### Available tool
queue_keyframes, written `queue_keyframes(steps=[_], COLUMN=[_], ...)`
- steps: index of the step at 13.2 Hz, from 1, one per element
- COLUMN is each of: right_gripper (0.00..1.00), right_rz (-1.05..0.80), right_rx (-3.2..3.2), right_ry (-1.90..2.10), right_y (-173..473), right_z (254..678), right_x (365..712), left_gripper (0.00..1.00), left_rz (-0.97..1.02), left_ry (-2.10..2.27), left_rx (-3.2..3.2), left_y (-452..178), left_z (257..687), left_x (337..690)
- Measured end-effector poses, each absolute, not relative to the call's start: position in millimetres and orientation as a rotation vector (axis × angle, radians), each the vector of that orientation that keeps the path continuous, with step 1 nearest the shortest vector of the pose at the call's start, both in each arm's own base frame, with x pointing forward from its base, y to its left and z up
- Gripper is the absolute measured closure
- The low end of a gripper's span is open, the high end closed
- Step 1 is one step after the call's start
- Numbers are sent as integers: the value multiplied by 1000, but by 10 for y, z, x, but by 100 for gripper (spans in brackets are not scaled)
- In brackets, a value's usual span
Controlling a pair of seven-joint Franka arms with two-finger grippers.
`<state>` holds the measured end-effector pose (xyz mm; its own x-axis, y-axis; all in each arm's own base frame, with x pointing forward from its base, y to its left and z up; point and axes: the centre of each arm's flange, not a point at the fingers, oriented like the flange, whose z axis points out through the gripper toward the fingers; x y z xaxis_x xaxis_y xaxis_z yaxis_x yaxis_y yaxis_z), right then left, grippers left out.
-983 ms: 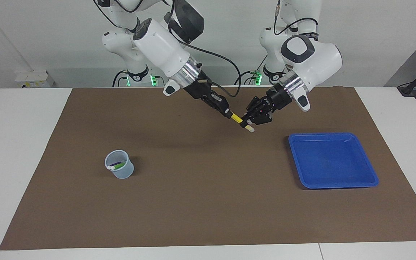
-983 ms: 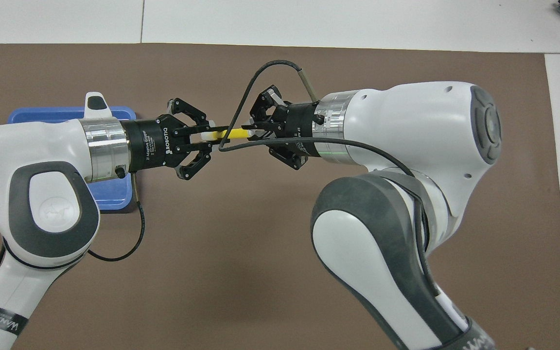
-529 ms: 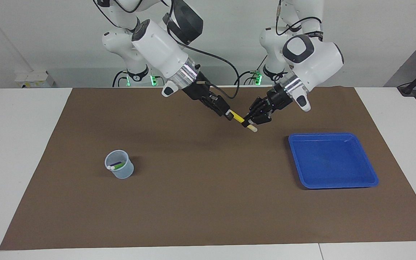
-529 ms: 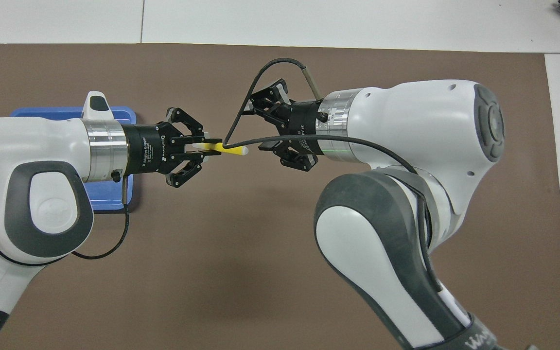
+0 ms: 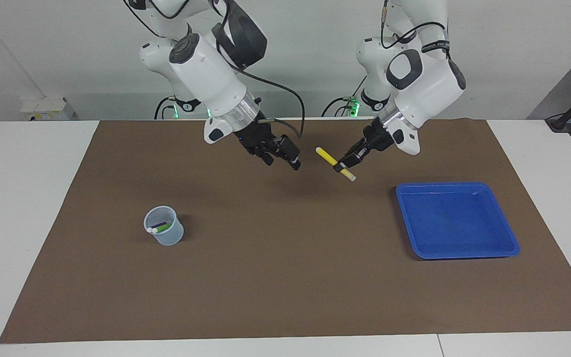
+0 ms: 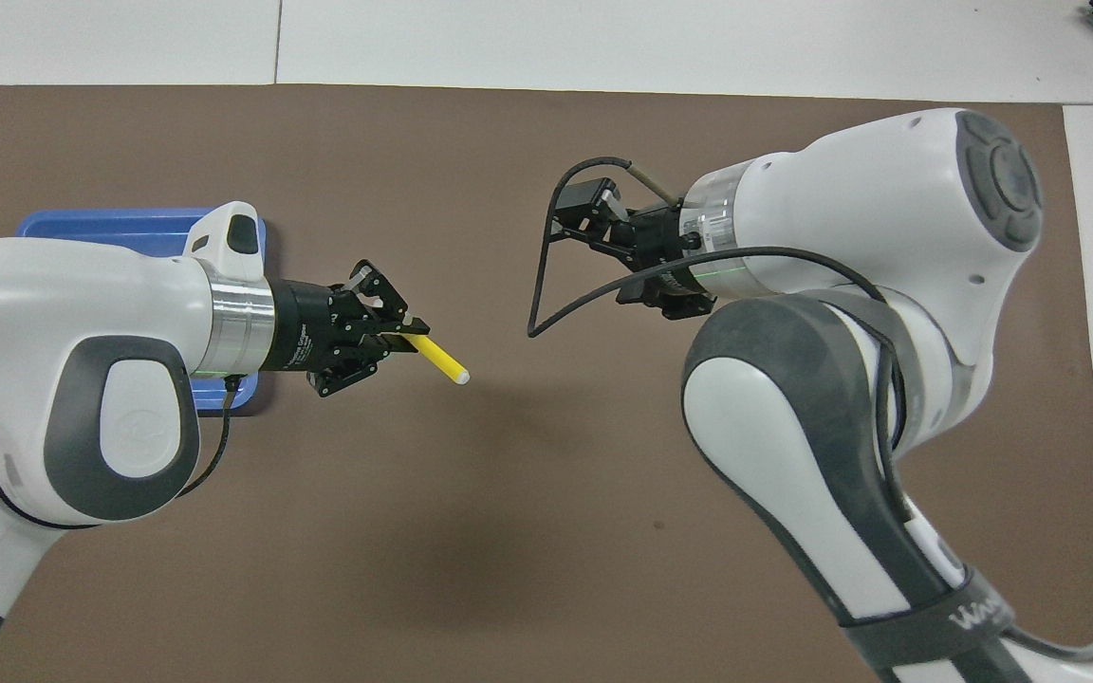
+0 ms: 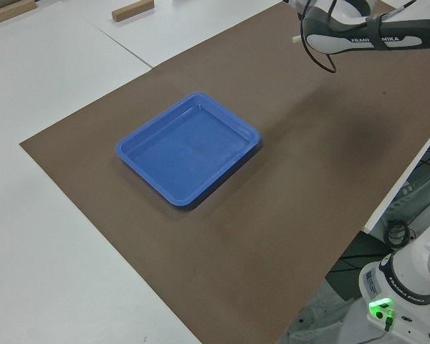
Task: Right arm passes pens to left for tray arrangement
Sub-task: 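Lower the yellow pen into the tray while the right gripper returns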
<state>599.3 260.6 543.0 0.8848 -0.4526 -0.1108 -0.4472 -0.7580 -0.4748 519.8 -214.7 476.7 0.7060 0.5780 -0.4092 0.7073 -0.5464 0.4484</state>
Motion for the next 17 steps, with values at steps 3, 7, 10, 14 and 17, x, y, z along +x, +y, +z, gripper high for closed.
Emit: queue_keyframes(steps=[3,7,10,14,17], right_gripper=[0,0,0,0,0], right_rz=[-100,-197,-265,-345,-370], right_rx=[-2693,-2839,-2916,-2941,-2956], right_ry=[430,100,-160,-345,-480], right_y=[2196,1754,1397,1062,763], right_z=[5361,5255,5111,4817,4537], right_x=[6112,6223,6319,6495,6640], left_gripper=[81,81,81,81,81], left_rz=[-213,-186,-156,-211,-235], left_ry=[833,549,318,250,151], left_rx=[2560,2809,2962,2977,3000], left_y=[-2041,-1773,-1393,-1060,-806], left_z=[4709,4705,4484,4203,3868], left_x=[5132,5171,5435,5916,6249])
